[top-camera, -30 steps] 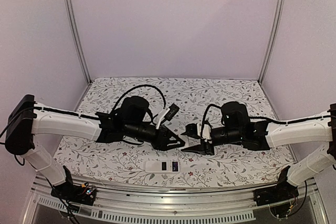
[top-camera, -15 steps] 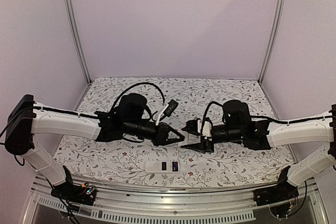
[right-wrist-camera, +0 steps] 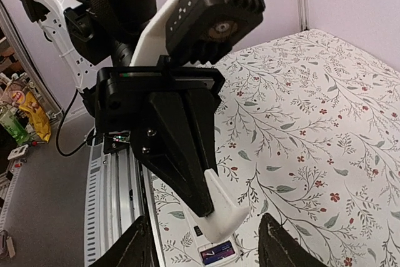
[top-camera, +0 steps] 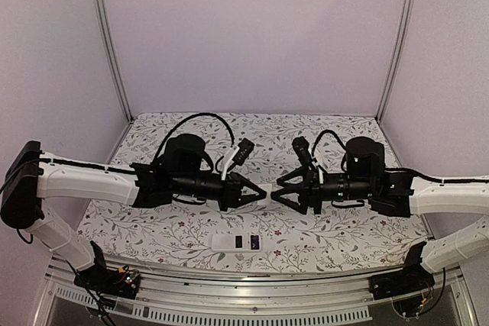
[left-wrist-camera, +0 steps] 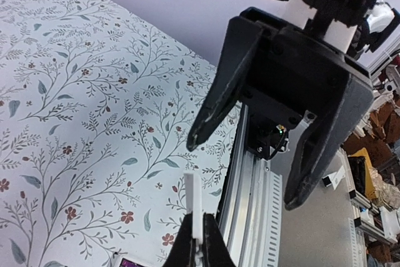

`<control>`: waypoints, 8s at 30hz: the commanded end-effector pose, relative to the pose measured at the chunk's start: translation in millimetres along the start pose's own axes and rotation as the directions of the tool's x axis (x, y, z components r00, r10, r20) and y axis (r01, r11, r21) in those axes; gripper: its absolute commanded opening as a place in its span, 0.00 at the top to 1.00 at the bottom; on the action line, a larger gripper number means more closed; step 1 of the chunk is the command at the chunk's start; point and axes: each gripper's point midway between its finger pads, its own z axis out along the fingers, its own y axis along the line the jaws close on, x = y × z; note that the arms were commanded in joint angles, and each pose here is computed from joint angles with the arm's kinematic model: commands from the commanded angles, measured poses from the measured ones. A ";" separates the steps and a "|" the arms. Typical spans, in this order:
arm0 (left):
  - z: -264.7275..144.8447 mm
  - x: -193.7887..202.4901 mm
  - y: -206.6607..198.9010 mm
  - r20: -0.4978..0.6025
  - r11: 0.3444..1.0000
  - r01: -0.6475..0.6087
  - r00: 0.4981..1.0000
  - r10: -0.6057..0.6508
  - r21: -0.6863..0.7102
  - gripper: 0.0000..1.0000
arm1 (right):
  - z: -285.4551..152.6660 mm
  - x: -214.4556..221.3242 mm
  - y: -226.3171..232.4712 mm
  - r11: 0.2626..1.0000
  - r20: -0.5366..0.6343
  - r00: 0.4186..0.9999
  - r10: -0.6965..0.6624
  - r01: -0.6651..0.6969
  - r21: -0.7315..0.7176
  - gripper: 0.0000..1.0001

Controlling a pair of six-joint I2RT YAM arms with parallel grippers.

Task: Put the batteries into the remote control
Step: Pass from the left arm to the right, then adjust the remote control without the battery cover at the center of the board, then pass from the right arm to the left, then pass from the left arm to the right

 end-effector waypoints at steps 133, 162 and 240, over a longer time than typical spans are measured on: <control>-34.5 51.7 16.4 -0.215 0.825 -0.557 0.821 0.529 -0.095 0.20 | -8.3 20.7 34.7 0.915 -0.244 0.929 0.279 -0.335 -0.227 1.00; -44.3 -31.6 -96.4 0.167 0.854 -0.483 0.874 0.457 0.191 0.67 | -14.9 -40.8 91.8 0.822 -0.015 0.991 -0.136 0.104 -0.559 1.00; -75.3 3.3 21.2 -0.154 0.866 -0.407 0.913 0.378 -0.289 0.00 | 10.4 47.8 16.0 0.795 -0.143 0.783 -0.605 0.585 -0.160 0.81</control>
